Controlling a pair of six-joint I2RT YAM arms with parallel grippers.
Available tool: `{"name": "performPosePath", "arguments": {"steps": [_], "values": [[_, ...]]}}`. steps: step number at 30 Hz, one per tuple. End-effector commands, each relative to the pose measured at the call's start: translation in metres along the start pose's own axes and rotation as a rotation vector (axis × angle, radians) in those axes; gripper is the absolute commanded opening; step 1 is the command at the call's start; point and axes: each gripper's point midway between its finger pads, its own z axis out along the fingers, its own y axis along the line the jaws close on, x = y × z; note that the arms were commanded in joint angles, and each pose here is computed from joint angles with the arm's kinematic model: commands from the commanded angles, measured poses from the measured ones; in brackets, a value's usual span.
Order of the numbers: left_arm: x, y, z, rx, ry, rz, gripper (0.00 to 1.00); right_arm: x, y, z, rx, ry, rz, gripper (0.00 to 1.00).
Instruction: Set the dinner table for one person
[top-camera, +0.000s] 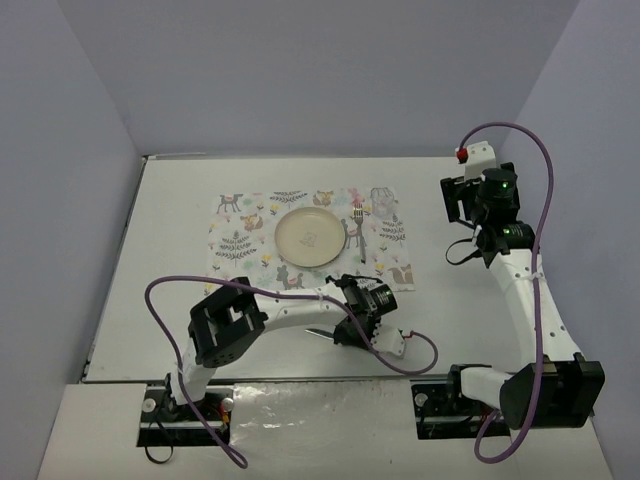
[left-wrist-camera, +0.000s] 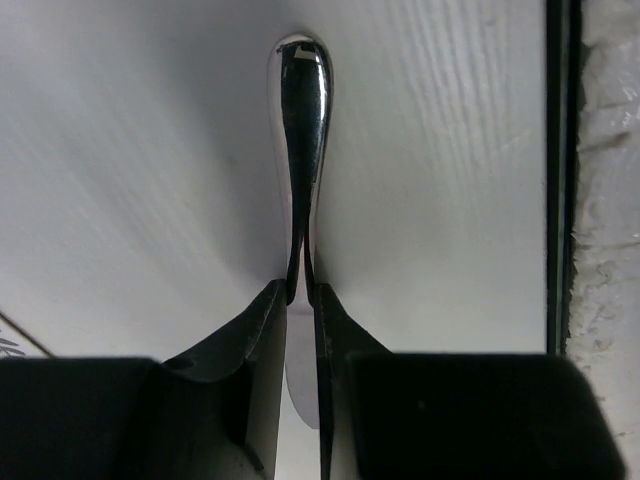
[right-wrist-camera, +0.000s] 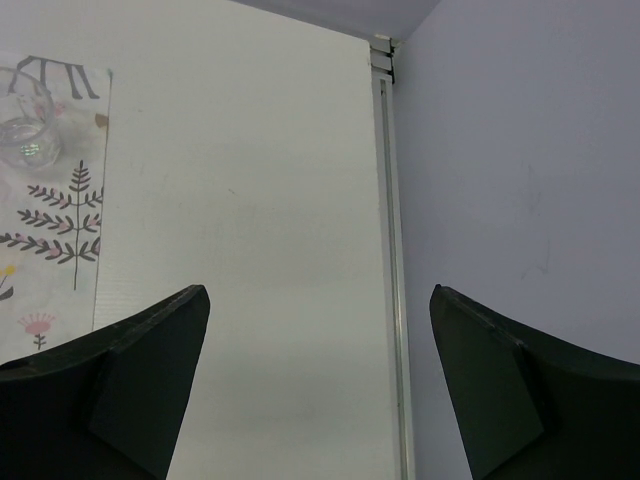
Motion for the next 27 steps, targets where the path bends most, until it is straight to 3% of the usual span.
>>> {"name": "performPosePath", "arguments": {"steps": [1,2,4,7,9,13,23,27], "values": [[0.016,0.001,-0.02,-0.085,0.069,0.022,0.0,-0.022,0.001,-0.004,-0.033,-0.064,0.023,0.89],[0.014,0.009,-0.025,-0.136,0.064,0.003,0.03,-0.022,0.002,-0.003,-0.038,-0.062,0.03,0.89],[0.009,0.024,-0.037,-0.228,0.055,-0.042,0.19,-0.022,0.003,-0.002,-0.04,-0.059,0.044,0.9],[0.0,0.052,-0.067,-0.401,0.033,-0.112,0.48,-0.026,0.002,-0.002,-0.035,-0.06,0.059,0.91],[-0.004,0.07,-0.093,-0.505,-0.002,-0.187,0.52,-0.027,0.001,-0.001,-0.039,-0.053,0.054,0.91],[0.0,0.084,-0.128,-0.543,-0.057,-0.308,0.54,-0.026,0.001,-0.002,-0.047,-0.031,0.049,0.91],[0.006,0.034,-0.136,-0.228,-0.102,-0.569,0.52,-0.011,0.018,0.008,-0.106,0.024,0.078,0.91],[-0.001,0.027,-0.13,-0.18,-0.152,-0.69,0.51,-0.008,0.023,0.014,-0.12,0.039,0.097,0.91]]}}
